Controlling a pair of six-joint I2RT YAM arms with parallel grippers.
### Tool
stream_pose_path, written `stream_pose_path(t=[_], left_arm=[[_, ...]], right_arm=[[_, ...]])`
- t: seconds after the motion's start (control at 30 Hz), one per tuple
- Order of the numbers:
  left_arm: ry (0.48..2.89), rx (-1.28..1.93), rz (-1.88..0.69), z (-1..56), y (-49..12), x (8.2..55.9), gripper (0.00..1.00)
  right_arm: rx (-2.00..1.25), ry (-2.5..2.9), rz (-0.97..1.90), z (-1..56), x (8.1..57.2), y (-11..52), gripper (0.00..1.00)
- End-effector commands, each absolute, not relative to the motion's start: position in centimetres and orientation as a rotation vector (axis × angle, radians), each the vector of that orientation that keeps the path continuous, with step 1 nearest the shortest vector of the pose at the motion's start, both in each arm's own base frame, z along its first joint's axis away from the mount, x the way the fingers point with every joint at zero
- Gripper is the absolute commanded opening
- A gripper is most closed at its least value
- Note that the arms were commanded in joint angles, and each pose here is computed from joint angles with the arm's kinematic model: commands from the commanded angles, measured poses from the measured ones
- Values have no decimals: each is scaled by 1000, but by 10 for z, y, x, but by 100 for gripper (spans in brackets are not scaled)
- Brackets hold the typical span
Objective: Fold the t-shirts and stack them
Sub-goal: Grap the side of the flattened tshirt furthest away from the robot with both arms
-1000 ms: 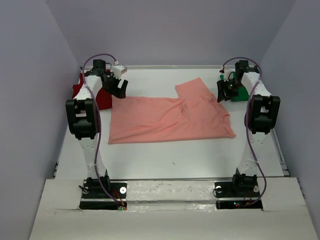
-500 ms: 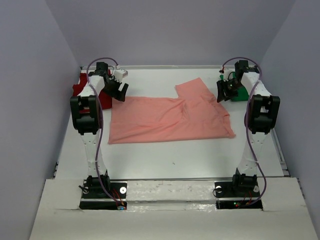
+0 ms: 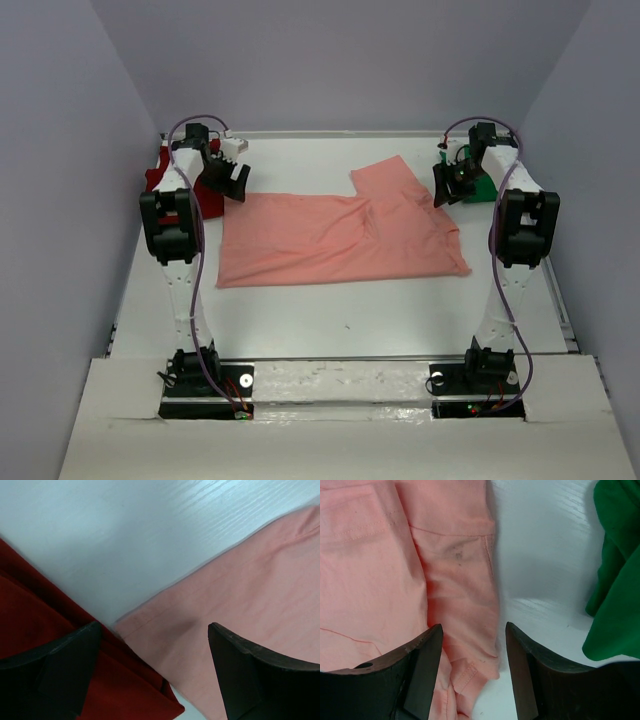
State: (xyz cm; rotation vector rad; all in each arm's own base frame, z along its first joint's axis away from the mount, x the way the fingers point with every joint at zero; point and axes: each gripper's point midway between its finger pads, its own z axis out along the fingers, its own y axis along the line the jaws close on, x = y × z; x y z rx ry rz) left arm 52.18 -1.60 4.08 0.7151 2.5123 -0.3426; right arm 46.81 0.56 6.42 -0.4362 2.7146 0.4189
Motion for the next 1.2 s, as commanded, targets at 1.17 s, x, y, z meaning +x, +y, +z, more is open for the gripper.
stream_pose_path(t=[1.17], left_arm=[[2493, 724, -550, 73, -29, 506, 80]], right_arm=[[-469, 2677, 426, 83, 468, 15, 53]])
